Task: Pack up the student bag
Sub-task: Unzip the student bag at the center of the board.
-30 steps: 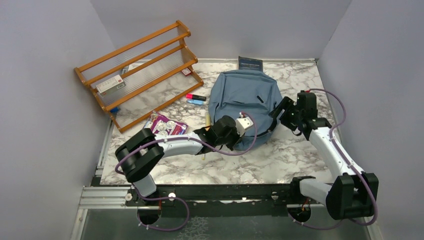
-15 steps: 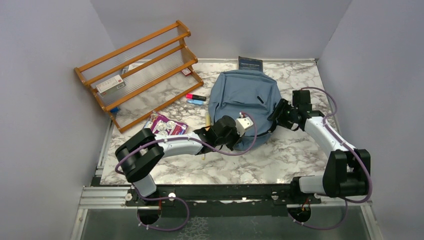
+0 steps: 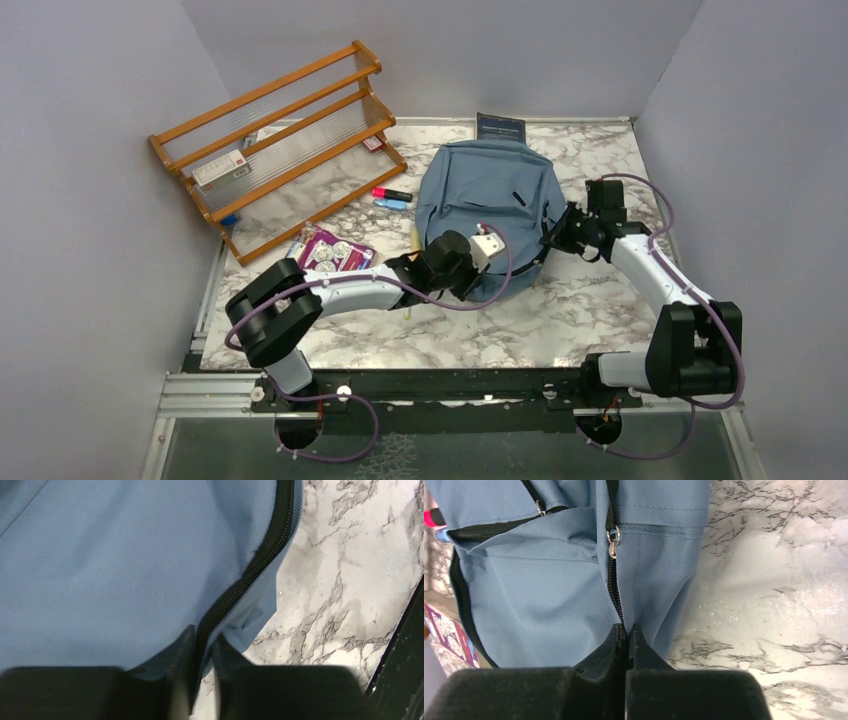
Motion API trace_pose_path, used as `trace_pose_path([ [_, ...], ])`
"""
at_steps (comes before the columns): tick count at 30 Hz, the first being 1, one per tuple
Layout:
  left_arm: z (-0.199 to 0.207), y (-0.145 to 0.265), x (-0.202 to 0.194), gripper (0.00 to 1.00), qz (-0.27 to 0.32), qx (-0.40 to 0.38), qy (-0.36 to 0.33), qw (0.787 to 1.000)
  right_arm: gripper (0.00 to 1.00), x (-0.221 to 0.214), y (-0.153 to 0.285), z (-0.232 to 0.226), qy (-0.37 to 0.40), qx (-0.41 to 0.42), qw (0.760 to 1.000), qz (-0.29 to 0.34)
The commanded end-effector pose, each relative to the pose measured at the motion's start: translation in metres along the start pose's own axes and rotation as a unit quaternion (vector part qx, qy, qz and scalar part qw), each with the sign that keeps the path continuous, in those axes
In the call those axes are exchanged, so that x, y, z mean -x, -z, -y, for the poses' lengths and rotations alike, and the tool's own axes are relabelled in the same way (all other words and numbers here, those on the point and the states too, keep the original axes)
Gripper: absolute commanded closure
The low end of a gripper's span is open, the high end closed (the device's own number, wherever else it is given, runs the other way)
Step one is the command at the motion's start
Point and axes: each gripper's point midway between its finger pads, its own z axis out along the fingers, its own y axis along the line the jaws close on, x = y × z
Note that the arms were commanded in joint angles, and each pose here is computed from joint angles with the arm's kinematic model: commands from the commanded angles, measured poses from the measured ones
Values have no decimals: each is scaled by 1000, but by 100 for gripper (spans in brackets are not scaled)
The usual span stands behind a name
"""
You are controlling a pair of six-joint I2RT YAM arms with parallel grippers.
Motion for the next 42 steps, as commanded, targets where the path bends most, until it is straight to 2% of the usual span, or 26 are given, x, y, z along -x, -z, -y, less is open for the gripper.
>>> trace_pose_path([
  [1, 4, 22, 42, 70, 52, 3, 8, 999, 99, -2, 11, -19, 1, 49, 999, -1],
  [5, 8, 42, 78, 41, 96, -2, 11, 995, 99, -2, 15, -22, -5, 58, 998, 3],
  [8, 14, 53, 104, 32, 127, -14, 13, 992, 99, -3, 17, -27, -13, 70, 997, 2],
  [11, 20, 54, 124, 27, 148, -30, 14, 988, 99, -3, 20, -34, -21, 84, 996, -2],
  [23, 43, 10, 153, 25, 143, -99, 7, 985, 99, -1, 32, -53, -38, 124, 991, -11],
  [38, 50, -34, 143, 24, 111, -121, 4, 986, 99, -1, 35, -52, -33, 119, 992, -9],
  [42, 49, -44, 140, 27, 102, -120, 4, 987, 99, -1, 35, -51, -31, 117, 993, -9],
])
